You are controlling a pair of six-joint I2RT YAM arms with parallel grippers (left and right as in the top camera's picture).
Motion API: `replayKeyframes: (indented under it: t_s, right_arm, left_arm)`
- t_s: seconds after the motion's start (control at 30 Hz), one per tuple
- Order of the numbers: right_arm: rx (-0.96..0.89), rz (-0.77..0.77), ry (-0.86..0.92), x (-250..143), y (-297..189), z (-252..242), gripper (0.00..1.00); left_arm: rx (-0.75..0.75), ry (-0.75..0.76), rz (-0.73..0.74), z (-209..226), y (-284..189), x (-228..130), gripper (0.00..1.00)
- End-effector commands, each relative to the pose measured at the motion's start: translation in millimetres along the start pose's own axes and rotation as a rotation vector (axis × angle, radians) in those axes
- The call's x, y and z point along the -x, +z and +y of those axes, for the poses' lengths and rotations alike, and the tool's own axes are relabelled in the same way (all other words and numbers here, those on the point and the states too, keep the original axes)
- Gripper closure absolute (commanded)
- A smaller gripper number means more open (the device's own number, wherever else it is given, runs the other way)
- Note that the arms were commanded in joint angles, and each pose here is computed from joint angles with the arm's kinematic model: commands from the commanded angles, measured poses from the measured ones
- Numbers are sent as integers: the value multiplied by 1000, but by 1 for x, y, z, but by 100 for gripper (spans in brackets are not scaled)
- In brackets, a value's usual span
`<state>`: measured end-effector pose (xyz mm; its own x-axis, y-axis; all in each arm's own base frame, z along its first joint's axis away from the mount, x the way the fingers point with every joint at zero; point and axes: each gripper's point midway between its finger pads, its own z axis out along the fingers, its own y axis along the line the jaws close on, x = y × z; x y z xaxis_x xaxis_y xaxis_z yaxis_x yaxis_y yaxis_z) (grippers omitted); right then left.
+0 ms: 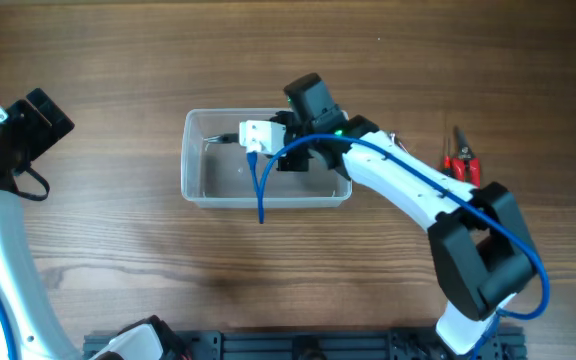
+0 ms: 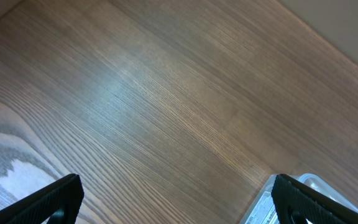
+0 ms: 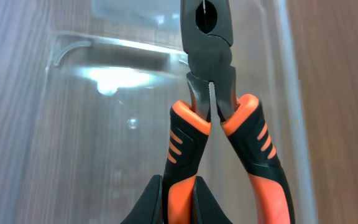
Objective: Pack container
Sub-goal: 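Carry the pliers into the container and release with the right gripper, then move the right gripper to the red pruning shears and grasp them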
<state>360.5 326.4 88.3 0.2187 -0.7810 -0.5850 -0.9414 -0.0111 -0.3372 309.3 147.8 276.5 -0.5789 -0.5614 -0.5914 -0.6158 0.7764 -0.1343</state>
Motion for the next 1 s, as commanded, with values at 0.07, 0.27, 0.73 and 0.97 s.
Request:
replayKeyframes:
  t_s: [0.07, 0.27, 0.73, 0.97]
  right_arm:
    - [23, 16, 24, -12, 30, 7, 96]
    - [-61, 29, 127, -16, 37, -11, 52]
    - [-1120, 39, 1042, -66, -365, -89, 30]
    - [-803, 417, 1763, -235, -284, 5, 22]
  left_arm:
    - [9, -14, -4, 2, 1, 2, 0]
    - [9, -14, -3, 2, 1, 2, 0]
    - [9, -14, -4, 2, 1, 2, 0]
    - [9, -14, -3, 2, 1, 2, 0]
